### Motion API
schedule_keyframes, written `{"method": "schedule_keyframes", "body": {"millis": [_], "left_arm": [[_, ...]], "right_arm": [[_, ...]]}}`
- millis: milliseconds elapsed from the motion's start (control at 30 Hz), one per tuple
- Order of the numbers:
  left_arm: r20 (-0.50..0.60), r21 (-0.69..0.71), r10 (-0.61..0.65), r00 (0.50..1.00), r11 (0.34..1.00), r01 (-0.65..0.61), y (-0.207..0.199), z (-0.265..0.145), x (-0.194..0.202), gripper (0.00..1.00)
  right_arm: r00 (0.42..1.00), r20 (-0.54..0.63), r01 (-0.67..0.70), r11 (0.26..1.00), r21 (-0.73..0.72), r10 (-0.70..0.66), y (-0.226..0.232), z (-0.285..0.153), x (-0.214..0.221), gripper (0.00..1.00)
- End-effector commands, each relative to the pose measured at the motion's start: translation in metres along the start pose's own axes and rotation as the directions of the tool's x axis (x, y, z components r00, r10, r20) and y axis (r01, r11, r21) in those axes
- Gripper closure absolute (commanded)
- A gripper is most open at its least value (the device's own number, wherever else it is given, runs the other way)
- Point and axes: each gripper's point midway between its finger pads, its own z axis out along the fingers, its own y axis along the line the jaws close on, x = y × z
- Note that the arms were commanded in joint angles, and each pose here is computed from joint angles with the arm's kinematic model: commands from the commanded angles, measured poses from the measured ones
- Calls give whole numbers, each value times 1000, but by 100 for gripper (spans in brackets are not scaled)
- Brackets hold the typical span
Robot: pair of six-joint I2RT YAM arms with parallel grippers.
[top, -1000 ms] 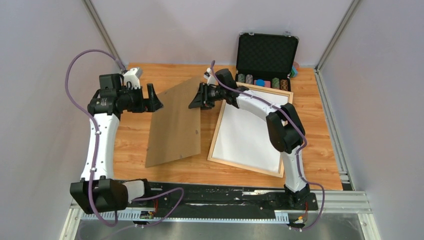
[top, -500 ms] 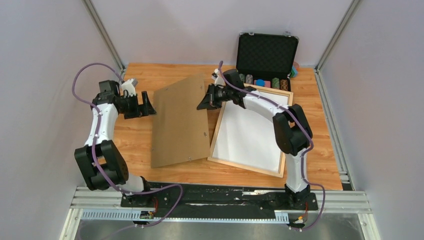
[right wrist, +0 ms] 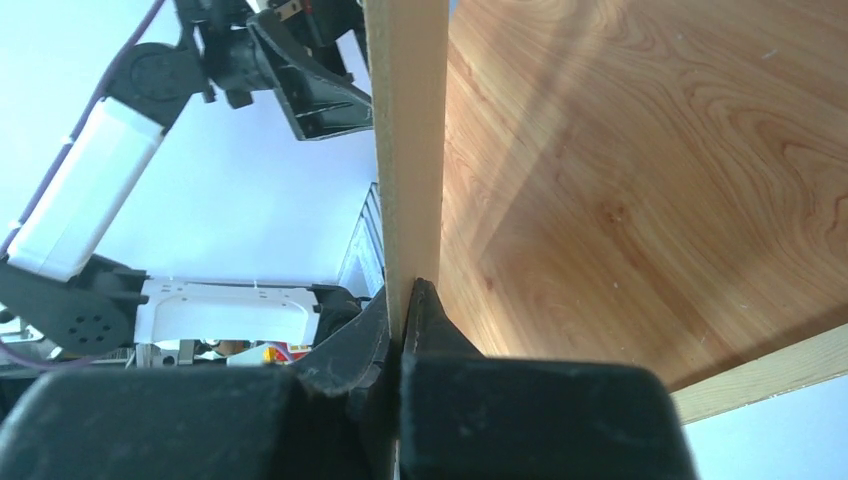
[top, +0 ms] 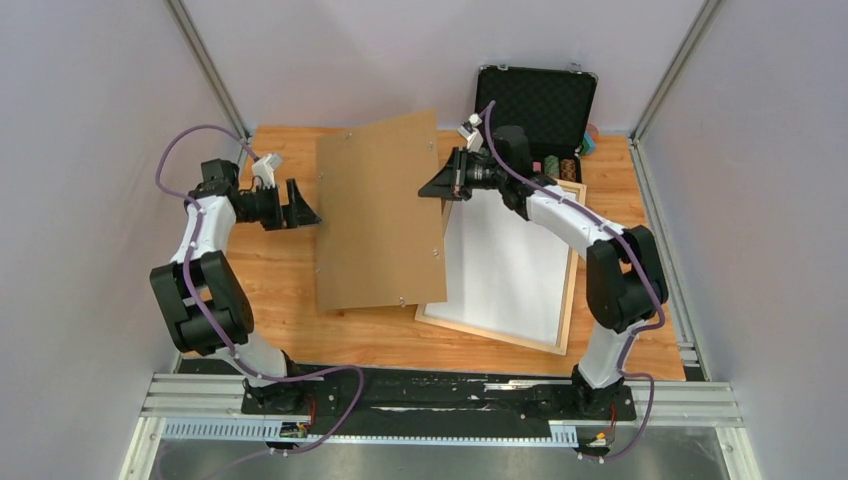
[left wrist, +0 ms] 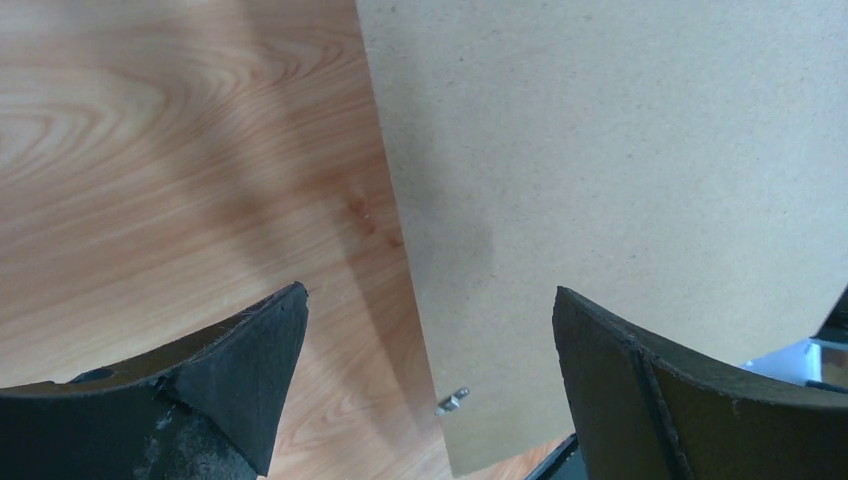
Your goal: Put the photo into the frame
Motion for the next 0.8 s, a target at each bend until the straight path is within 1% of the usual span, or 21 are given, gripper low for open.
{"method": "schedule_keyframes", "body": {"millis": [0, 167, 267, 367, 433, 500, 567, 600, 633, 667, 700, 767], "left_arm": [[99, 130, 99, 990, 985, -112, -22, -7, -32, 0], [126, 224, 95, 987, 967, -122, -35, -6, -43, 0], [136, 315, 77, 988, 942, -117, -52, -7, -51, 0], [125, 375, 76, 989, 919, -118, -71, -3, -52, 0], [129, 434, 77, 989, 892, -126, -88, -2, -54, 2], [126, 473, 84, 988, 871, -134, -101, -1, -54, 6], [126, 512, 89, 988, 847, -142, -114, -2, -54, 15], [123, 526, 94, 988, 838, -145, -120, -2, -54, 17], [121, 544, 89, 989, 827, -141, -125, -4, -53, 23], [119, 554, 91, 989, 820, -142, -129, -5, -53, 26], [117, 567, 86, 989, 812, -138, -132, -6, -53, 31], [113, 582, 82, 990, 802, -133, -136, -8, -52, 39]], "right_arm": [[986, 78, 156, 972, -174, -144, 73, -33, -20, 100], [982, 104, 177, 962, -209, -159, 88, -51, -22, 100], [978, 112, 195, 955, -223, -174, 95, -57, -22, 100], [977, 119, 201, 951, -233, -178, 98, -61, -21, 100], [976, 123, 204, 951, -233, -179, 99, -62, -21, 100], [975, 131, 208, 950, -234, -181, 99, -66, -22, 100], [973, 140, 211, 949, -233, -182, 99, -69, -22, 100], [972, 147, 214, 949, -232, -184, 99, -72, -23, 100], [970, 155, 219, 949, -229, -186, 99, -75, -23, 100], [968, 165, 224, 948, -225, -190, 98, -77, -24, 100], [967, 174, 224, 951, -215, -188, 95, -81, -26, 100], [963, 190, 231, 952, -203, -193, 93, -85, -27, 100]]}}
